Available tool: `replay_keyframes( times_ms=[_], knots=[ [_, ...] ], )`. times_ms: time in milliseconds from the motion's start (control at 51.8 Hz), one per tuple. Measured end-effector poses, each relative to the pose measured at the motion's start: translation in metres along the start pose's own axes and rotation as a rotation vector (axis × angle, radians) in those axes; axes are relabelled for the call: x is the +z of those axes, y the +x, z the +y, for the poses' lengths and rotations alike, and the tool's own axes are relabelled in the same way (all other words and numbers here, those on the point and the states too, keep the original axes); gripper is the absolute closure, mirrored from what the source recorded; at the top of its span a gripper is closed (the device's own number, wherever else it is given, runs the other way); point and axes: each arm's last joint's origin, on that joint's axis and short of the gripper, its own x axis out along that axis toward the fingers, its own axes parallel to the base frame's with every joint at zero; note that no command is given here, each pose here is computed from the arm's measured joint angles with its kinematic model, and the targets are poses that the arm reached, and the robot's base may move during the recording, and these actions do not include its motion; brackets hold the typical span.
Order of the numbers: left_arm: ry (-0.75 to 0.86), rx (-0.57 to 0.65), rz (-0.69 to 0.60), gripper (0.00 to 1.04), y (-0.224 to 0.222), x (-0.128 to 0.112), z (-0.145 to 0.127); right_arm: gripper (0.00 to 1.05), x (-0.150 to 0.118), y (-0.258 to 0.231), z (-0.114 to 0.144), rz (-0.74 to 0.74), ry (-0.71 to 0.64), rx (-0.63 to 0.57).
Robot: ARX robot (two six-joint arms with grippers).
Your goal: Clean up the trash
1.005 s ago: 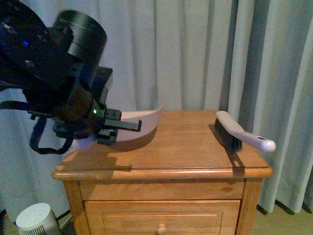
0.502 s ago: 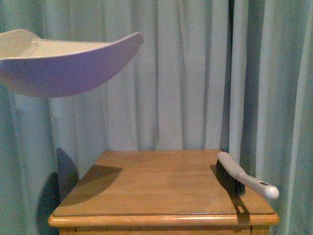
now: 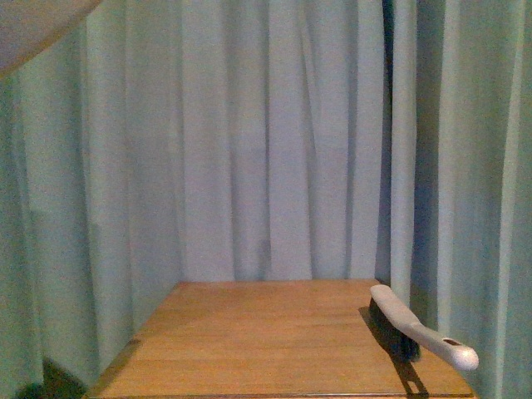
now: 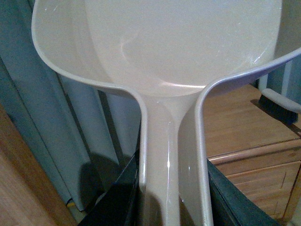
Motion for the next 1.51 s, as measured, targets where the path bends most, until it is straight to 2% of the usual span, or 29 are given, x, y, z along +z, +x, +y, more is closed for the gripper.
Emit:
replay_keyframes(
  times_ms=[213, 328, 386, 425, 580, 715, 831, 985, 1121, 1236, 1507],
  knots=[
    [-0.030, 0.034, 0.026, 0.77, -0.001, -0.017, -0.001, 0.07, 0.000, 0.000, 0.000, 0.000, 0.000, 0.000],
    [-0.030, 0.037, 0.028, 0.77, -0.001, -0.019, -0.001, 0.07, 0.000, 0.000, 0.000, 0.006, 0.000, -0.009],
    [-0.029, 0.037, 0.025, 0.77, -0.001, -0.018, -0.001, 0.07, -0.001, 0.001, 0.002, 0.183, -0.029, -0.110],
    [-0.029, 0.038, 0.025, 0.77, -0.001, -0.018, -0.001, 0.07, 0.001, 0.005, 0.005, 0.268, -0.056, -0.128],
    [-0.029, 0.039, 0.025, 0.77, -0.001, -0.018, -0.001, 0.07, 0.024, 0.026, 0.017, 0.337, -0.063, -0.017],
    [-0.029, 0.041, 0.025, 0.77, -0.001, -0.018, -0.001, 0.07, 0.060, 0.063, 0.027, 0.368, -0.030, 0.068],
    [-0.029, 0.041, 0.025, 0.77, -0.001, -0.018, -0.001, 0.07, 0.087, 0.120, 0.039, 0.488, -0.038, 0.057],
    [-0.029, 0.041, 0.025, 0.77, -0.001, -0.018, -0.001, 0.07, 0.098, 0.182, 0.056, 0.622, -0.039, 0.047],
    [-0.029, 0.041, 0.025, 0.77, -0.001, -0.018, -0.001, 0.07, 0.111, 0.227, 0.077, 0.654, -0.006, 0.057],
    [-0.029, 0.041, 0.025, 0.77, -0.001, -0.018, -0.001, 0.07, 0.108, 0.254, 0.095, 0.712, 0.018, 0.053],
    [-0.029, 0.041, 0.025, 0.77, -0.001, -0.018, -0.001, 0.07, 0.073, 0.297, 0.116, 0.827, 0.081, 0.002]
  ],
)
